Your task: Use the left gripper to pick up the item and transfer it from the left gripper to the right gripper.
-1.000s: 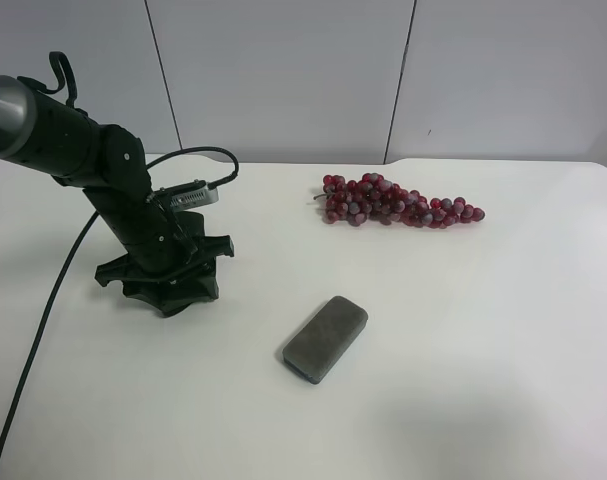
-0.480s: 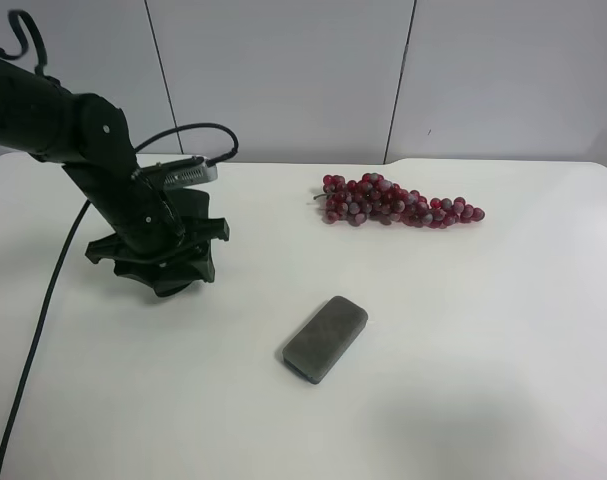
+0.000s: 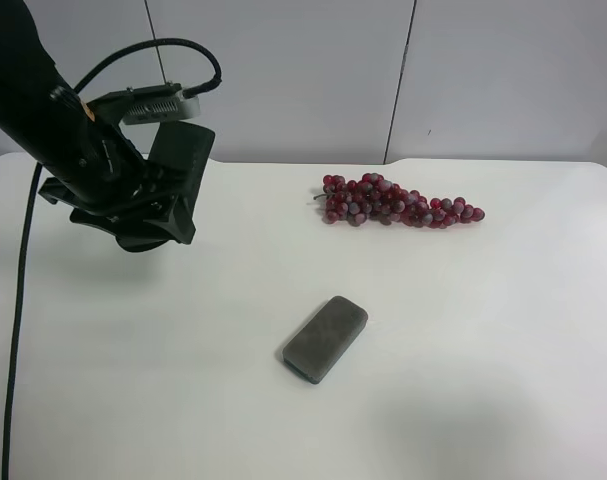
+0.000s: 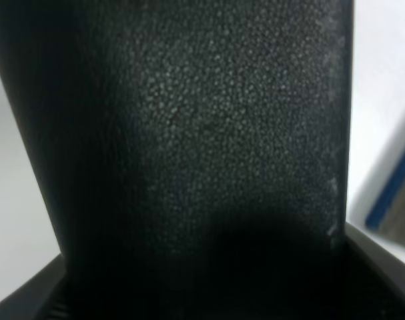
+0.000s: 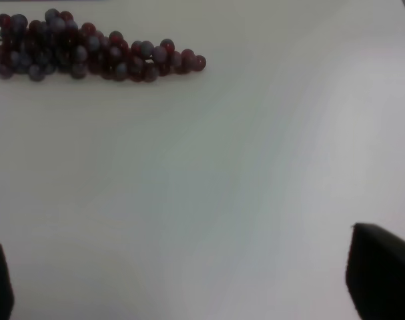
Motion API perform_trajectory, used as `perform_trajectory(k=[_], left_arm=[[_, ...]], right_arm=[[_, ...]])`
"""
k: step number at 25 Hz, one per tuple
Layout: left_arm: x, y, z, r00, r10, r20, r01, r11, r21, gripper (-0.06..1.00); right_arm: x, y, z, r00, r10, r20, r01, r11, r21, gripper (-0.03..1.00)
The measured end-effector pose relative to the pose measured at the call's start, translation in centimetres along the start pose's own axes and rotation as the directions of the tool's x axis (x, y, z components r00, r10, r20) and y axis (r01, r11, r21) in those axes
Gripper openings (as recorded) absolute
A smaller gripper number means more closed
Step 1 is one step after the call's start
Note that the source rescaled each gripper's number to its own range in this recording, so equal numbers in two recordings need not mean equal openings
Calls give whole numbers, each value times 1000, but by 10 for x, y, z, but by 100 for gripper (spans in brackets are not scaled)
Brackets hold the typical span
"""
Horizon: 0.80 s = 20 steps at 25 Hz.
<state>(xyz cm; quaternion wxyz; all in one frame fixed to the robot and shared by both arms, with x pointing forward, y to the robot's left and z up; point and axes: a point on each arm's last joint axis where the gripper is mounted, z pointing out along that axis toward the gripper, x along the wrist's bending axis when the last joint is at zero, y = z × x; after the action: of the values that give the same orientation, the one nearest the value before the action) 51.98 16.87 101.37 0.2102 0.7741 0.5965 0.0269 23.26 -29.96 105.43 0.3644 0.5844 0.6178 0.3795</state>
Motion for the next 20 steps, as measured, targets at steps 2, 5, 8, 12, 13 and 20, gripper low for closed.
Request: perform_trajectory(k=[2,5,8,12,13,20], left_arm=[[-3,-3,-11,996,86,19,-86,996,0,2],[-10,-10,-18,979,195,64,-197,980,36,2],[-24,-19,-18,944,313,105,-323,943,86,2],[-51,-32,-16,870,467,158,-486,866,117,2],[-58,-35,-15,848,502,170,-524,843,119,2],[-95,-64,-16,628,725,284,-776,614,148,2]], right_arm=[[0,0,0,1000,0,0,0,1000,0,100],[0,0,0,1000,0,0,0,1000,0,100],[0,0,0,1000,0,0,0,1000,0,100],[0,0,0,1000,0,0,0,1000,0,100],[0,0,0,1000,0,0,0,1000,0,100],[0,0,0,1000,0,0,0,1000,0,100]])
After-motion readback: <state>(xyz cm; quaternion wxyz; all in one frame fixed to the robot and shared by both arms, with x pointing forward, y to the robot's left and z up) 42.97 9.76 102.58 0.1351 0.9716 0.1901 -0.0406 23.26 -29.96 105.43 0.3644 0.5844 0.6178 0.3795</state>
